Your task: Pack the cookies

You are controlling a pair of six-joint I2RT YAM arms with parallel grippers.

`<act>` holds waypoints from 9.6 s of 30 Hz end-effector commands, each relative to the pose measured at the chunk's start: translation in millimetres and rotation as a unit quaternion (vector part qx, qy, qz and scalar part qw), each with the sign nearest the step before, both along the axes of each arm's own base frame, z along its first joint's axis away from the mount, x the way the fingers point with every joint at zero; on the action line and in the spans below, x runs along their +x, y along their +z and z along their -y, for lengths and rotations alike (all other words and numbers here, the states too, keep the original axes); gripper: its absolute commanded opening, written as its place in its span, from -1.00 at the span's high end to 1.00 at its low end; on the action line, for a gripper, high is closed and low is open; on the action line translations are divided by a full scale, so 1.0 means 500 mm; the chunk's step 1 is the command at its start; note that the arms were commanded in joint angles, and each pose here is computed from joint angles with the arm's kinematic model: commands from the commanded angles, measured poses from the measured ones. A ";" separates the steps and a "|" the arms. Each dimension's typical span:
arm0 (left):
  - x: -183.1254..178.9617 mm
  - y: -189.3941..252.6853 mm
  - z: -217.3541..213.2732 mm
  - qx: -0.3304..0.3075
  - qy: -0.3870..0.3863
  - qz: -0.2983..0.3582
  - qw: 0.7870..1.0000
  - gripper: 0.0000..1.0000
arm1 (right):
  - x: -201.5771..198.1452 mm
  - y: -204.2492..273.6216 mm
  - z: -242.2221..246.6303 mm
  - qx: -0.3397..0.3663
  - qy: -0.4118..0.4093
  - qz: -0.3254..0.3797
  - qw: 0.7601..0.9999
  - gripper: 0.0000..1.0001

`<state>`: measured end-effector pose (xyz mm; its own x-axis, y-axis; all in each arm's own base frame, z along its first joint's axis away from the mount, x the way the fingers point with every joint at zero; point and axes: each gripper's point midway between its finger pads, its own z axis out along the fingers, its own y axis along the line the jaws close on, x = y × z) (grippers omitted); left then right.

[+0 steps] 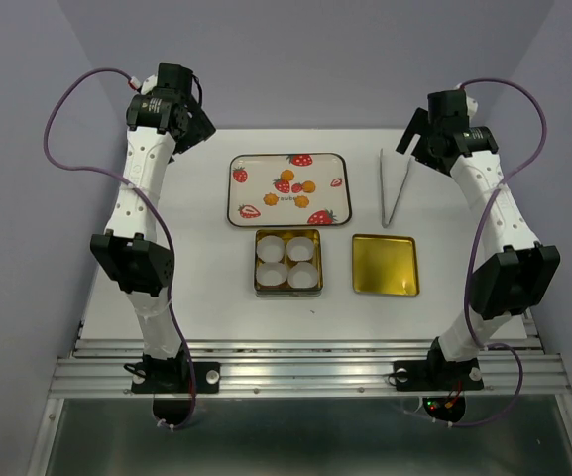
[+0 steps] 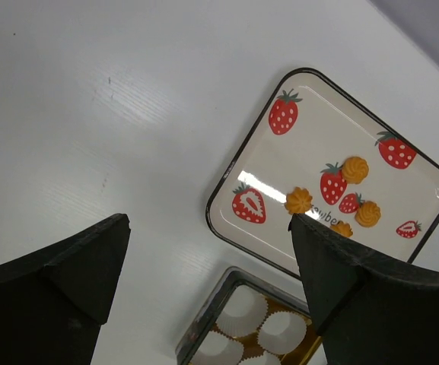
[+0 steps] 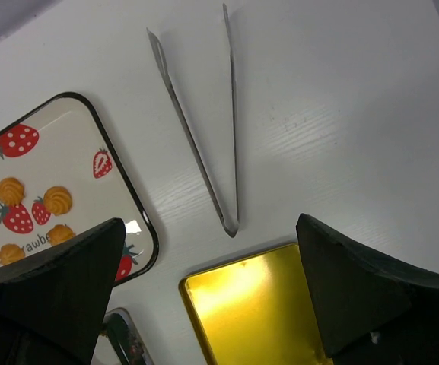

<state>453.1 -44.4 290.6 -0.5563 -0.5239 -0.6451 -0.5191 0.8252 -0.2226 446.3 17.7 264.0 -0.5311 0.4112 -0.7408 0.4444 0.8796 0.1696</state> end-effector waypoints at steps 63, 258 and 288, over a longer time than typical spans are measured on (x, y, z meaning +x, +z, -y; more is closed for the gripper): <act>-0.071 -0.110 -0.039 0.030 0.064 -0.046 0.996 -0.98 | 0.095 -0.520 -0.016 -0.044 0.076 -0.186 0.979 -0.92; -0.150 -0.189 0.026 -0.004 0.067 -0.132 0.989 -0.98 | -0.269 -0.018 -0.436 0.047 0.442 -0.153 0.883 0.30; -0.213 -0.203 0.094 -0.018 -0.006 -0.144 0.989 -0.98 | -0.385 -0.081 -0.490 -0.002 0.502 -0.212 0.838 0.27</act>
